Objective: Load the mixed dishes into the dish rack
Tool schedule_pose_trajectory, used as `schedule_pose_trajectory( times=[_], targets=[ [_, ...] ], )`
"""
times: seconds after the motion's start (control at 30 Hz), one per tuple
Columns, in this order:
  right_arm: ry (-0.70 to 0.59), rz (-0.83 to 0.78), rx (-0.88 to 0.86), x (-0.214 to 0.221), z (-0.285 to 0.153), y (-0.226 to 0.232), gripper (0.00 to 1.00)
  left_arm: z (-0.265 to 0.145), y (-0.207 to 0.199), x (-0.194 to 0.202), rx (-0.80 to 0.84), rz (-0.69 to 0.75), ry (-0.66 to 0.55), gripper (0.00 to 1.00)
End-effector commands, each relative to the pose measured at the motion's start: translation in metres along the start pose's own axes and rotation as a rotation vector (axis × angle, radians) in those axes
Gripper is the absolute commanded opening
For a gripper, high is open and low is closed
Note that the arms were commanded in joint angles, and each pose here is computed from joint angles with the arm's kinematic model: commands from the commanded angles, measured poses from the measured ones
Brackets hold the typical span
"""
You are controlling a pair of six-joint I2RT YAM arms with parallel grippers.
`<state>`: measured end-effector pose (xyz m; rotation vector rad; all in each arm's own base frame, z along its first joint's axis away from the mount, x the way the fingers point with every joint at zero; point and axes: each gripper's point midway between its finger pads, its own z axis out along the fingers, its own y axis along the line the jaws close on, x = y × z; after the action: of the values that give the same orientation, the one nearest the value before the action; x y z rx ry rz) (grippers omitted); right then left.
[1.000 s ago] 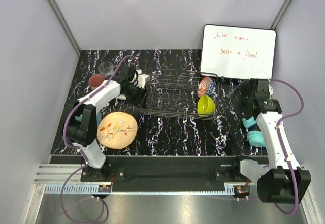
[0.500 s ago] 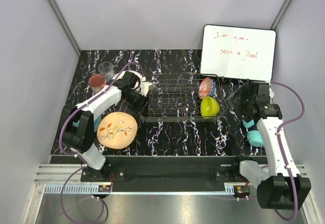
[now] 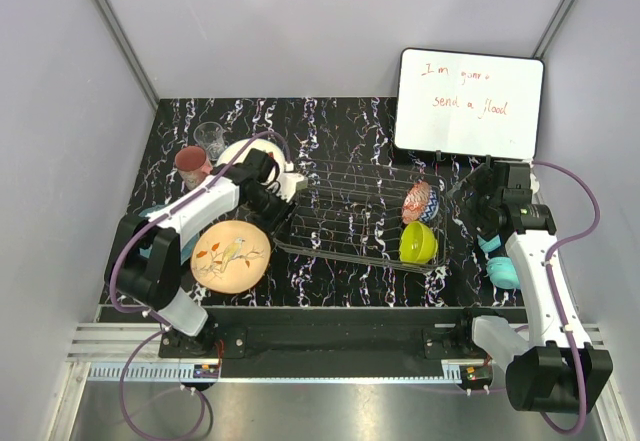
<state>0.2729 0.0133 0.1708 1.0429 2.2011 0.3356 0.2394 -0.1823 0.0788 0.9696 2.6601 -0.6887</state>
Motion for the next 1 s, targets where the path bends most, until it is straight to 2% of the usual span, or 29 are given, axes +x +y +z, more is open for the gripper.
schedule_pose_trajectory(
  times=[0.0,0.03,0.1,0.13,0.17,0.27,0.4,0.57,0.67,0.7,0.83,0.97],
  targets=[
    [-0.027,0.007,-0.017,-0.009,-0.009,0.006,1.00,-0.007,-0.017,-0.002,0.048,0.026,-0.019,0.54],
    [-0.027,0.004,-0.014,-0.009,-0.008,0.006,1.00,-0.008,-0.019,-0.004,0.054,0.016,-0.024,0.66],
    [-0.028,0.002,-0.016,-0.010,-0.007,0.007,1.00,-0.015,-0.029,-0.010,0.089,0.003,-0.049,0.82],
    [-0.028,-0.002,-0.015,-0.011,-0.006,0.008,1.00,-0.018,-0.032,-0.013,0.100,0.002,-0.063,0.94],
    [-0.032,-0.004,-0.020,-0.013,-0.007,0.010,1.00,-0.023,-0.036,-0.017,0.107,0.005,-0.083,0.98],
    [-0.045,-0.007,-0.029,-0.019,-0.008,0.016,1.00,-0.035,-0.041,-0.032,0.105,-0.014,-0.113,0.99],
    [-0.046,-0.010,-0.053,-0.026,-0.010,0.027,1.00,-0.071,-0.044,-0.066,0.067,0.024,-0.168,0.99],
    [-0.033,-0.010,-0.092,-0.032,-0.009,0.043,1.00,-0.111,-0.021,-0.094,-0.052,0.039,-0.225,0.99],
    [-0.033,-0.018,-0.132,-0.036,-0.008,0.054,1.00,-0.123,0.024,-0.098,-0.163,-0.059,-0.265,0.99],
    [-0.027,-0.016,-0.149,-0.037,-0.008,0.059,1.00,-0.127,0.046,-0.092,-0.184,-0.142,-0.271,0.99],
    [-0.027,-0.022,-0.176,-0.043,-0.010,0.071,1.00,-0.112,0.102,-0.067,-0.117,-0.388,-0.239,0.99],
    [-0.034,-0.025,-0.199,-0.046,-0.015,0.077,1.00,-0.101,0.141,-0.046,-0.086,-0.517,-0.223,0.96]
  ],
)
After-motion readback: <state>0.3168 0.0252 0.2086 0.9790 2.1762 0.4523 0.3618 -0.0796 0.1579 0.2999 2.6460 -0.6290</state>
